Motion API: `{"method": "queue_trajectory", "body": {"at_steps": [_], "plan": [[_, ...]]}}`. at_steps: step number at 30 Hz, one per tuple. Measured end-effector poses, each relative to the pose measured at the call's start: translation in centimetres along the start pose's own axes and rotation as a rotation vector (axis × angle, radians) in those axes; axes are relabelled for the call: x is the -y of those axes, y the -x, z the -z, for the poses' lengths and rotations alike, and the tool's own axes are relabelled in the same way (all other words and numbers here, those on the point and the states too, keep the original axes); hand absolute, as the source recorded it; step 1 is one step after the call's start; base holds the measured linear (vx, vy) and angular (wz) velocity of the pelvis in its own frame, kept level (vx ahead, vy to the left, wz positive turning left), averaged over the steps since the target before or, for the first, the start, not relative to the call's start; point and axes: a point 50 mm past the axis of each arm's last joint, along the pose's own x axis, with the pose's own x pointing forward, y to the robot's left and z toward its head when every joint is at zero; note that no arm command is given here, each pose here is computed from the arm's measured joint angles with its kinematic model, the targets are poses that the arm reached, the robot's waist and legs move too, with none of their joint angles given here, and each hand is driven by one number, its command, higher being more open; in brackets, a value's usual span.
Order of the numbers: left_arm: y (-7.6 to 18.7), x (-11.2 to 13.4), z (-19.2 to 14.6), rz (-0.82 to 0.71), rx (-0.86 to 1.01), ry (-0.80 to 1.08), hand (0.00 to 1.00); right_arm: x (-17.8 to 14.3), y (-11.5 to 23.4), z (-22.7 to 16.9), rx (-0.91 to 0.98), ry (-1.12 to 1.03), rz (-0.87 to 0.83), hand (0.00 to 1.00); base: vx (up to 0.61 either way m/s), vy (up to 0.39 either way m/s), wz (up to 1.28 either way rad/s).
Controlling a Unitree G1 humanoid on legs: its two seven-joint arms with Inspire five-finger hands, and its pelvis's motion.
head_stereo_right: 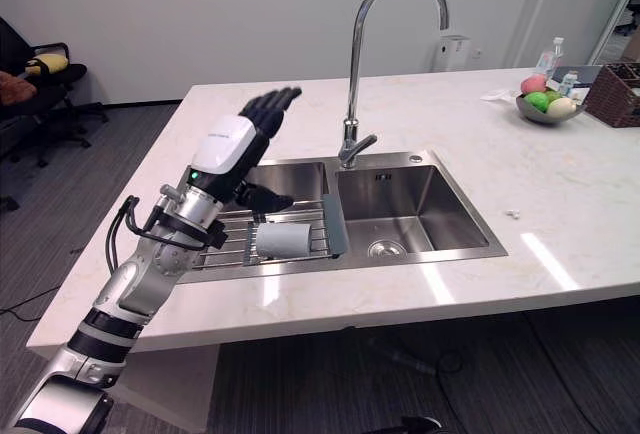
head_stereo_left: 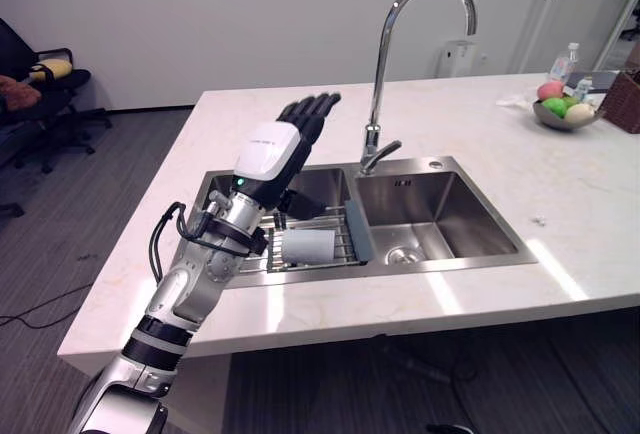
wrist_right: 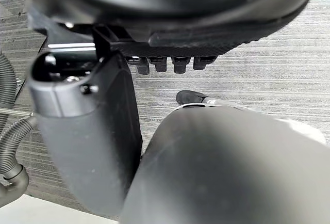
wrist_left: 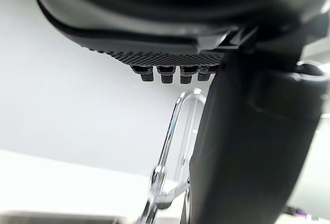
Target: Walk over to the sink, pick up the cup, carry it to the dishwasher, place the cup inside the dishwasher, then close the dishwasher door
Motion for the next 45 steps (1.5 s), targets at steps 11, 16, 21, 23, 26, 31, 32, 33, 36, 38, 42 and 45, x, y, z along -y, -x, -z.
{"method": "queue_trajectory", "body": {"at_steps": [11,16,21,23,26,31,32,33,36,38,42,45], "plan": [[1.3,4.1,2.6,0.199,-0.142,-0.042,1.00,-0.3,0.0,-0.5,0.012,0.023,-0.010,1.00,-0.03,-0.020,-0.07],[1.7,4.9,3.2,0.237,-0.177,-0.049,1.00,-0.4,0.0,-0.9,0.019,0.042,-0.018,1.00,-0.04,-0.032,-0.03],[1.7,5.0,3.2,0.245,-0.173,-0.066,1.00,-0.5,0.0,-1.3,0.028,0.053,-0.023,1.00,-0.04,-0.034,-0.02],[1.7,5.1,3.2,0.269,-0.169,-0.065,1.00,-0.5,0.0,-1.3,0.029,0.054,-0.028,1.00,-0.03,-0.026,-0.04],[1.8,5.5,3.1,0.325,-0.167,-0.062,1.00,-0.5,0.0,-1.6,0.032,0.067,-0.034,1.00,-0.04,-0.032,-0.02],[1.7,5.4,3.3,0.388,-0.170,-0.067,1.00,-0.6,0.0,-1.9,0.036,0.082,-0.041,1.00,-0.03,-0.024,-0.01],[1.6,5.4,3.3,0.396,-0.170,-0.069,1.00,-0.6,0.0,-1.9,0.036,0.082,-0.042,1.00,-0.06,-0.038,-0.02],[1.5,5.3,3.3,0.421,-0.173,-0.071,1.00,-0.6,0.0,-1.9,0.037,0.084,-0.043,1.00,-0.05,-0.032,-0.01],[1.3,5.3,3.4,0.449,-0.185,-0.072,1.00,-0.5,0.0,-2.0,0.037,0.086,-0.047,1.00,-0.05,-0.033,-0.02],[1.2,5.4,3.8,0.477,-0.201,-0.070,1.00,-0.5,0.0,-2.0,0.037,0.086,-0.050,1.00,-0.05,-0.033,-0.03],[1.0,5.4,4.1,0.512,-0.230,-0.068,1.00,-0.5,0.0,-2.0,0.034,0.086,-0.059,1.00,-0.05,-0.034,-0.01],[0.7,5.5,4.6,0.545,-0.272,-0.052,1.00,-0.4,0.1,-2.1,0.034,0.089,-0.069,1.00,-0.04,-0.034,-0.03]]}}
